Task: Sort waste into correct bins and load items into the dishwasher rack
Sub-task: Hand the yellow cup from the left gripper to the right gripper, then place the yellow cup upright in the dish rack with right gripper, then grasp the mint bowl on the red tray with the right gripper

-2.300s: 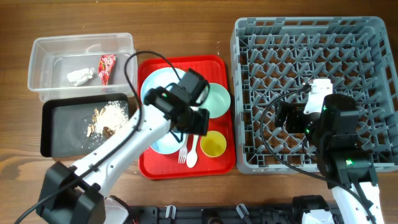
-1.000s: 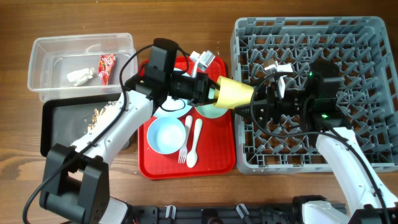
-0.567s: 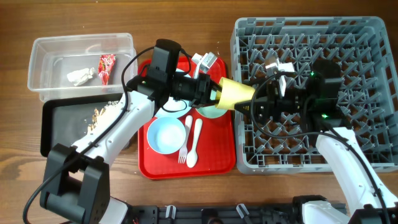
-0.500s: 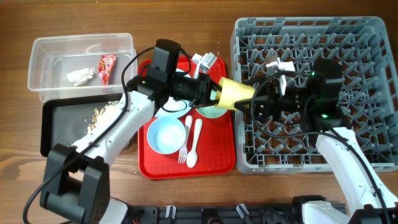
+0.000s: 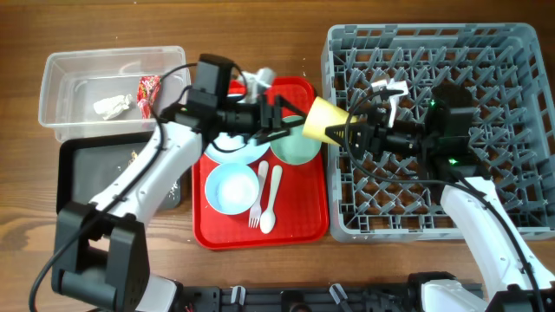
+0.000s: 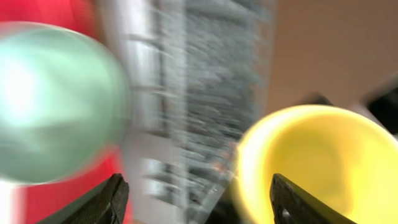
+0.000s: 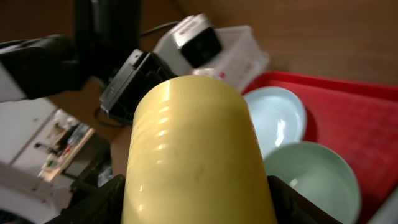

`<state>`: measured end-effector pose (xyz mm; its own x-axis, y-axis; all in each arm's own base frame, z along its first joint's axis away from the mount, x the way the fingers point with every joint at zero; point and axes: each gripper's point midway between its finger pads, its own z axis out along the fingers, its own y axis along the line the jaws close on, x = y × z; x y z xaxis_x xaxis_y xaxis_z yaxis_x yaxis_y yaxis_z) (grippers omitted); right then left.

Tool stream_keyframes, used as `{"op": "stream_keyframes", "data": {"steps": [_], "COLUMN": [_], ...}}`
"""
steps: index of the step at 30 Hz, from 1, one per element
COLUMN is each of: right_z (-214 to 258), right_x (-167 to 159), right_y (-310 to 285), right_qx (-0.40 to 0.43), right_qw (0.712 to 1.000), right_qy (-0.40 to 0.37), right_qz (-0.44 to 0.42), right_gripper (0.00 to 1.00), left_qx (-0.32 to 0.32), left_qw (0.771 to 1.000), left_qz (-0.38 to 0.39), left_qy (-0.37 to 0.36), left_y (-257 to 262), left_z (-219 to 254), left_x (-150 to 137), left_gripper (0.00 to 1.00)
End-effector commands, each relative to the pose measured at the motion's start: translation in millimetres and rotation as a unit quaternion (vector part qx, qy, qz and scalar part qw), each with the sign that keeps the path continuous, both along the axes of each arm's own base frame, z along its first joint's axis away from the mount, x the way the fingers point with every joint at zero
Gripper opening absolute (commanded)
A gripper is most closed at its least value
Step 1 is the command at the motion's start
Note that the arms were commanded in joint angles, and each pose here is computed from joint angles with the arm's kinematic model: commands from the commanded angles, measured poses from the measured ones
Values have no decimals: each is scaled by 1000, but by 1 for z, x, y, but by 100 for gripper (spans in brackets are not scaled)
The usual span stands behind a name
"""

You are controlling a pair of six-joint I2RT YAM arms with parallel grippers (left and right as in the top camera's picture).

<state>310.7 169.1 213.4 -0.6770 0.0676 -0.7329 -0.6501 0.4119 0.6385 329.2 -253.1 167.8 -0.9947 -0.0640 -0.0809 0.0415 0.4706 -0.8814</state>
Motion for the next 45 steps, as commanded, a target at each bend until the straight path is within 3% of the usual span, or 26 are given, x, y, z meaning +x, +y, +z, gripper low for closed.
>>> {"op": "stream_keyframes", "data": {"steps": [1, 3, 6, 7, 9, 15, 20, 23, 24, 26, 27, 28, 30, 33, 37, 40, 45], "right_z": [-20, -21, -6, 4, 13, -18, -74, -101, -108, -117, -118, -117, -106, -53, 24, 32, -6], "right_x": [18, 17, 5, -7, -23, -72, -79, -76, -74, -65, -59, -55, -49, -19, 18, 16, -5], "right_y": [-19, -35, -68, -86, -110, -188, -196, -196, -197, -190, -188, -184, -178, -165, -108, -48, 22], "right_qx": [-71, -118, -202, -240, -287, -375, -416, -426, -427, -411, -400, -389, -372, -345, -314, -304, -323], "right_qw": [994, 984, 955, 936, 908, 784, 737, 720, 716, 726, 735, 743, 758, 819, 903, 923, 912], "right_qy": [13, 26, 53, 74, 111, 311, 428, 463, 471, 478, 472, 468, 459, 365, 171, 136, 207], "right_qz": [-83, -129, -209, -245, -283, -385, -317, -293, -288, -277, -278, -277, -277, -279, -240, -191, -148], "right_gripper": [56, 55, 46, 45, 45, 46, 54, 56, 61, 72, 95, 100, 100, 100, 98, 95, 91], "left_qx": [164, 218, 299, 354, 399, 398, 398, 398, 398, 398, 398, 398, 399, 402, 403, 427, 427], "left_qw": [979, 964, 937, 912, 890, 887, 887, 887, 887, 887, 887, 887, 887, 887, 885, 859, 846], "left_qz": [86, 129, 176, 201, 220, 228, 228, 228, 228, 228, 228, 228, 227, 224, 229, 282, 317], "left_qy": [-90, -76, -47, -39, -39, -52, -52, -53, -53, -53, -53, -52, -51, -43, -35, 1, 29], "left_y": [66, 100, 144, 170, 190, 192, 192, 192, 192, 192, 192, 192, 192, 193, 194, 212, 235], "left_z": [-19, -18, -19, -20, -16, -6, -6, -6, -6, -6, -6, -6, -6, -8, -9, -13, -15], "left_x": [29, 24, 6, -4, -15, -17, -17, -17, -17, -17, -17, -17, -18, -22, -23, -28, -30], "left_gripper": [76, 77, 77, 83, 97, 100, 100, 100, 100, 100, 100, 100, 100, 100, 100, 100, 100]}}
